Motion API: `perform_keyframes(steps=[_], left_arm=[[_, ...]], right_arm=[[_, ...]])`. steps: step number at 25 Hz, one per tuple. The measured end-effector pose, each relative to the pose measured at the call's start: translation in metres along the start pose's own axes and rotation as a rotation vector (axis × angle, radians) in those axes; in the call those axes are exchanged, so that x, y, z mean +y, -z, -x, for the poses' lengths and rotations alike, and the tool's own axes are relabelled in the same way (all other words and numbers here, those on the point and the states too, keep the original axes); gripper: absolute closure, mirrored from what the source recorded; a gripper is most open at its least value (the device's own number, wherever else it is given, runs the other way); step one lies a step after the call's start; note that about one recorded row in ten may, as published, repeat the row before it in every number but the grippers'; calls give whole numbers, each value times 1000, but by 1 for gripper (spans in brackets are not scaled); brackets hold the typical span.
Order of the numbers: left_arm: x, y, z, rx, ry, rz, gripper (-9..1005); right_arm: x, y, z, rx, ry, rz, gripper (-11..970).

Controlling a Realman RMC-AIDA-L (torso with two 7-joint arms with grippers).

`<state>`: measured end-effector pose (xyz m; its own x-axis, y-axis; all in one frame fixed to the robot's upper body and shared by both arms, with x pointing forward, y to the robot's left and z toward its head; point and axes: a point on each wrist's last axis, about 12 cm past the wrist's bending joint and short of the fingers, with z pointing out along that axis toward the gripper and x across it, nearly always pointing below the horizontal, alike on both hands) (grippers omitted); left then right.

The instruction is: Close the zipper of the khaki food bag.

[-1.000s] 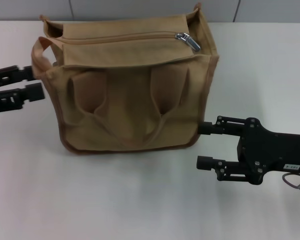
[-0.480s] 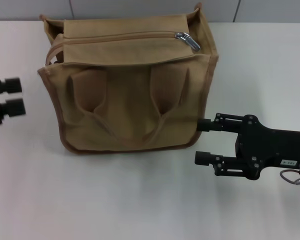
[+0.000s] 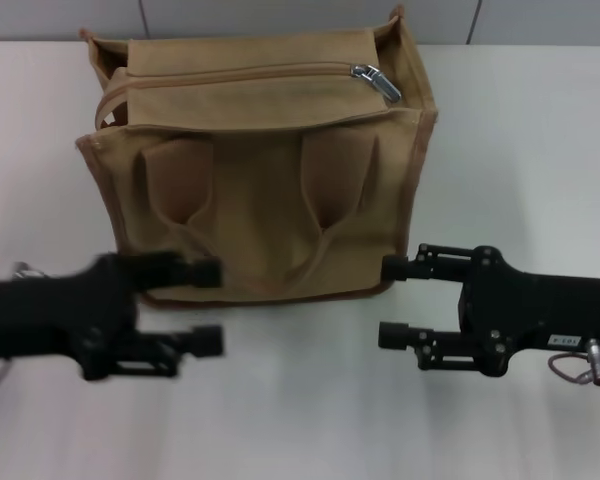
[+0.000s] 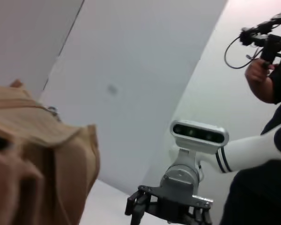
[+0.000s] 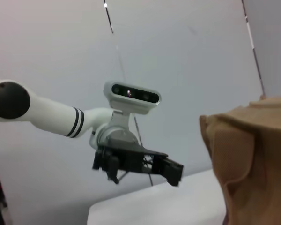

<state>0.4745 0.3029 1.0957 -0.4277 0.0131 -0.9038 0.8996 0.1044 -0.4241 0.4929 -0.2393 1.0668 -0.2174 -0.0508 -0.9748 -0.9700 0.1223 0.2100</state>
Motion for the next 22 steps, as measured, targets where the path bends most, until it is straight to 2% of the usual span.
perform_keyframes(steps=[2, 3, 5, 13, 22], left_arm=[[0, -9, -12, -15, -45, 2, 181], [0, -9, -12, -15, -45, 2, 181], [-4, -24, -35, 28, -123, -12, 182], [-6, -27, -40, 55, -128, -23, 183], [-7, -21, -41, 41, -127, 1, 183]], right_arm=[[1, -1, -2, 7, -2, 5, 249], [1, -2, -3, 12, -4, 8, 249], [2, -4, -5, 23, -4, 10, 249], [3, -8, -12, 62, -8, 18, 248], [3, -9, -11, 73, 0, 33, 249]])
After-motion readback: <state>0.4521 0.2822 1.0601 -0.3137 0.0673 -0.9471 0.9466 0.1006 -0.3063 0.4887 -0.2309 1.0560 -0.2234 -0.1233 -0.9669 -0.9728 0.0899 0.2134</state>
